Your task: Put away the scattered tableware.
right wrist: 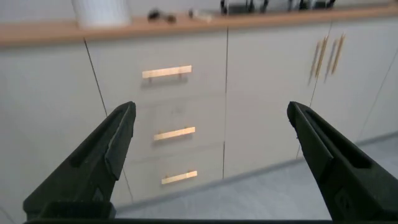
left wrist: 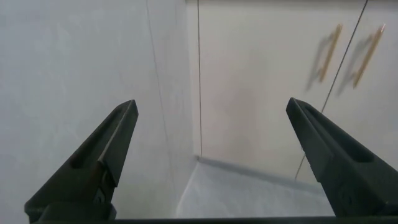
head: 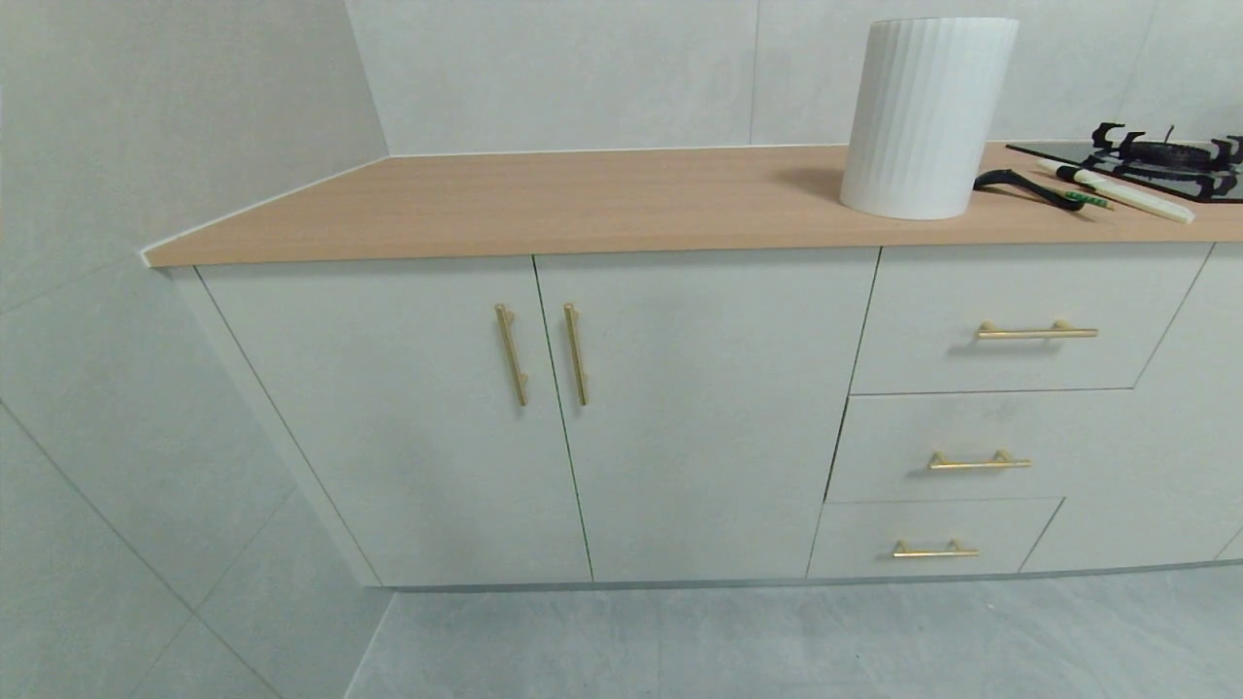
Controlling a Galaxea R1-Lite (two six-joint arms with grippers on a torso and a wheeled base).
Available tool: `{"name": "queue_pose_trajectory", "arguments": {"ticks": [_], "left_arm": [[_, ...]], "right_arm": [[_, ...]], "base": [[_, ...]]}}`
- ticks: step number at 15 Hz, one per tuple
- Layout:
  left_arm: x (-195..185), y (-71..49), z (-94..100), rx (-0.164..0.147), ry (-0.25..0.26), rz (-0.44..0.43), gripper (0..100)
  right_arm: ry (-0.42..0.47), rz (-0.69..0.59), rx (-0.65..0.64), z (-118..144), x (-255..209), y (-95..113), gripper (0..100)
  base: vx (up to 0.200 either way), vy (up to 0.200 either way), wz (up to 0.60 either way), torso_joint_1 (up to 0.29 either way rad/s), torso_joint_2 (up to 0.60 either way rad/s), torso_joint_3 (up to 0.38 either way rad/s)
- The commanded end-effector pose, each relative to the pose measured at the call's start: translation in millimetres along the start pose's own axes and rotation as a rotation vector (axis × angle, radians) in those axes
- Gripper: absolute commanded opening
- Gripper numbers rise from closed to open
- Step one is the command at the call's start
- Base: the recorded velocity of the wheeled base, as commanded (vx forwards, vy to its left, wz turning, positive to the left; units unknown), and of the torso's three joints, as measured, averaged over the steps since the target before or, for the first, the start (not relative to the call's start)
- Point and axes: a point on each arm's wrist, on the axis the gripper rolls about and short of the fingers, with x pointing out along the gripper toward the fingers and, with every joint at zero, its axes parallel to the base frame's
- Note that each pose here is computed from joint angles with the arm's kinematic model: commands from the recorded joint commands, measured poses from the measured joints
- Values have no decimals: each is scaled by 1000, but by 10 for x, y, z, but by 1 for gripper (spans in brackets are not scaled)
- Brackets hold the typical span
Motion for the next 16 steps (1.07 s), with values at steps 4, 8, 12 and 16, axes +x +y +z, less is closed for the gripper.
{"name": "queue_pose_trajectory", "arguments": {"ticks": [4, 8, 12, 16], "left_arm": [[240, -127, -616, 32, 117, -114, 100], [289, -184, -739, 11, 90, -272, 100], [293, -191, -764, 8, 96, -292, 100], [291, -198, -766, 11, 96, -332, 100]], "right_arm": [[37, 241, 7, -788, 259, 170, 100], [149, 270, -15, -905, 245, 178, 100], [208, 304, -25, -958, 233, 183, 100], [194, 321, -16, -951, 234, 187, 100]], "base": [[0, 0, 0, 0, 0, 0], [0, 0, 0, 0, 0, 0], [0, 0, 0, 0, 0, 0], [0, 0, 0, 0, 0, 0]]}}
